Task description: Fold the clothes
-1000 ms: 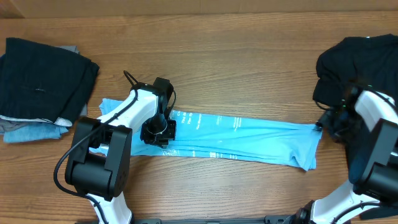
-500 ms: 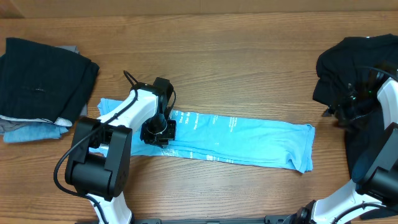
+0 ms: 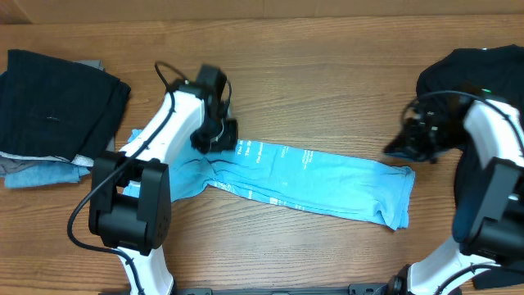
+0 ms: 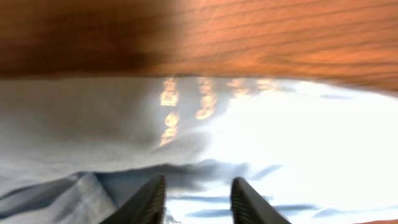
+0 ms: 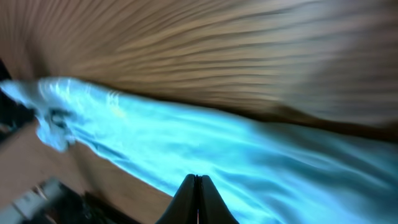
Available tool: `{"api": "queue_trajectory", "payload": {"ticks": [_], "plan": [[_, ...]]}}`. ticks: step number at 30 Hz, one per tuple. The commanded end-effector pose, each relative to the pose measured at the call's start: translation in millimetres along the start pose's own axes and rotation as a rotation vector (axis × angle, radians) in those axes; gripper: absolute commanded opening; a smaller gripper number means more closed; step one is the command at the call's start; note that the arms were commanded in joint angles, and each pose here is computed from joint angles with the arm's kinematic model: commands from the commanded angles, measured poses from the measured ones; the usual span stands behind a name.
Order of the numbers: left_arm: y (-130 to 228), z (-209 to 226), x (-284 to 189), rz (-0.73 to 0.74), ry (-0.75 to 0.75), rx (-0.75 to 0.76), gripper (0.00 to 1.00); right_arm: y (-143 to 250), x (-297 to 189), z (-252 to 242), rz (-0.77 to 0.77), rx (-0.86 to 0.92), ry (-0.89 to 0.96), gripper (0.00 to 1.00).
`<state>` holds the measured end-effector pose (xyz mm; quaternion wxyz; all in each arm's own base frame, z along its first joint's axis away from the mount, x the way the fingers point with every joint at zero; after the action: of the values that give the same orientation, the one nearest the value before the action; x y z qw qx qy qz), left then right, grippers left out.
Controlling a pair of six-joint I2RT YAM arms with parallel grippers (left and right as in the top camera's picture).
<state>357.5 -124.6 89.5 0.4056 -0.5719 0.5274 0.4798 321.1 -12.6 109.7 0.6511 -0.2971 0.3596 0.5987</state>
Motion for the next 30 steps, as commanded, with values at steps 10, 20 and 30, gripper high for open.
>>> {"api": "queue_trajectory", "payload": {"ticks": [10, 20, 30], "plan": [[-9.3, 75.2, -46.3, -0.013, -0.284, -0.174, 0.49, 18.1, 58.5, 20.1, 0.095, 0.048, 0.118, 0.04], [-15.4, 155.7, -28.7, -0.010, -0.217, -0.398, 0.41, 48.6, 65.4, -23.2, 0.156, 0.244, 0.340, 0.04], [-16.5, 162.9, -5.3, -0.049, -0.219, -0.396, 0.38, 61.5, 73.0, -48.5, 0.144, 0.326, 0.458, 0.04]]}}
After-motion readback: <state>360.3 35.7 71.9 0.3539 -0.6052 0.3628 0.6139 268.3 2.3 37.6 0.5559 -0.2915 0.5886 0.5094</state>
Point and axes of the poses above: each gripper's point midway between its finger pads, its own x axis out along the fingers, its own z axis along the line the jaws close on, y = z × x, the point moved 4 cm from there along -x, back along the fingers, and after that the axes turned 7 degrees about -x, right-handed, at the moved point
